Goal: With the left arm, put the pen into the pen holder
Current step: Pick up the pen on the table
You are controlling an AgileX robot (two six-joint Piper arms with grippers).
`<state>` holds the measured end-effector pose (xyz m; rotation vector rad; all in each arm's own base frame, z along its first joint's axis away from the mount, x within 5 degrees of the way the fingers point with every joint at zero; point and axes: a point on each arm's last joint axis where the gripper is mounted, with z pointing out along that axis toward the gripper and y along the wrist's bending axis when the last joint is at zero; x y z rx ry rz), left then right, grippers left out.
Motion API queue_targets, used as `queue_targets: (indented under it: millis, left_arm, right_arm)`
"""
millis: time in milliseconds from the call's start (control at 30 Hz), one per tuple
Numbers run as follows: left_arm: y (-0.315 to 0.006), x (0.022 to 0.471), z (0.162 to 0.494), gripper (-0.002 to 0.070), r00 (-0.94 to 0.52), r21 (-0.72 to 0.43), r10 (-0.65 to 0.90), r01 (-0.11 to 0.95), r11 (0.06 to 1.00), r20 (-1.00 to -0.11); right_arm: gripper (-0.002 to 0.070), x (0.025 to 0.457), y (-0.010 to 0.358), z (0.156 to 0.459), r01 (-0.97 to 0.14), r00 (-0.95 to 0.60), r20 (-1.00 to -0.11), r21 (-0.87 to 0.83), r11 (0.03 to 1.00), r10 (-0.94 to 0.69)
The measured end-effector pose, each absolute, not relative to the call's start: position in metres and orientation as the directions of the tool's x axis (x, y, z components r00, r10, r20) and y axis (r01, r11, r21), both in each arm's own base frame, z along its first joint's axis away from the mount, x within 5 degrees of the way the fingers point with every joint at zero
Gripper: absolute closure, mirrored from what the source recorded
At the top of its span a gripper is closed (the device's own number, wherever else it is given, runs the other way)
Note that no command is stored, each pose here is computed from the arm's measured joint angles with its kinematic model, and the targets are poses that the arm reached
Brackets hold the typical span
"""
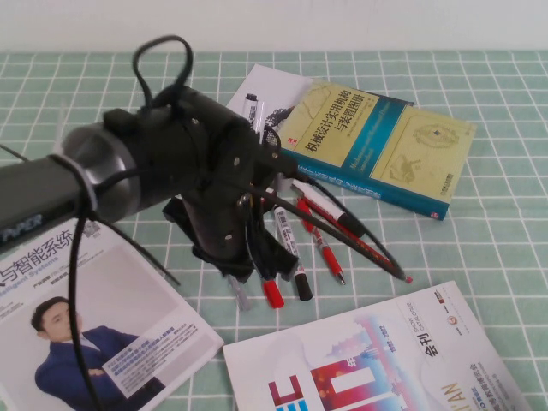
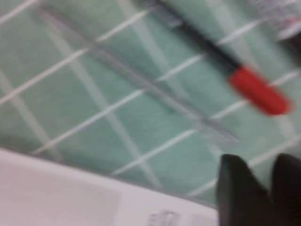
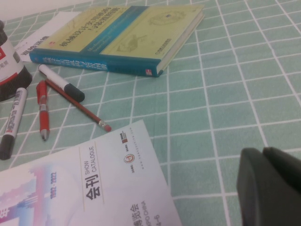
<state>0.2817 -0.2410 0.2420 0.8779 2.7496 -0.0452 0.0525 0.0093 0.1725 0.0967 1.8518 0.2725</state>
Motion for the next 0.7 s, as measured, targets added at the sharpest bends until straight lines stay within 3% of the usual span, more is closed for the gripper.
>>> queue_targets:
  millis: [100,233,300,400,700]
  left_arm:
    - [-0.238,0.287,0.235,0.0423,-0.825,0.084,0.511,0.507,0.858,-0.243]
    - [-0.231,0.295,0.232,0.0296,-0.937,0.027,0.227,0.228,0.973,-0.265]
    - [-0.229,0.299,0.230,0.0279,-0.954,0.002,0.122,0.127,0.992,-0.275]
    - [-0.228,0.306,0.230,0.0270,-0.950,-0.048,0.036,0.053,0.997,-0.310]
    - [-0.231,0.320,0.217,0.0265,-0.953,-0.060,-0.060,-0.044,0.997,-0.295]
  right_arm:
    - [0.0696,0.053,0.009,0.172,-0.073,-0.295,-0.933,0.236,0.969,0.205]
    - [0.0696,0.053,0.009,0.172,-0.073,-0.295,-0.933,0.236,0.969,0.205]
    - [0.0696,0.053,0.009,0.172,-0.073,-0.295,-0.933,0.236,0.969,0.205]
    - [0.0696,0.053,0.009,0.172,-0.073,-0.295,-0.933,0.236,0.969,0.205]
    - [0.0696,0.053,0.009,0.172,-0.073,-0.295,-0.933,0.236,0.969,0.205]
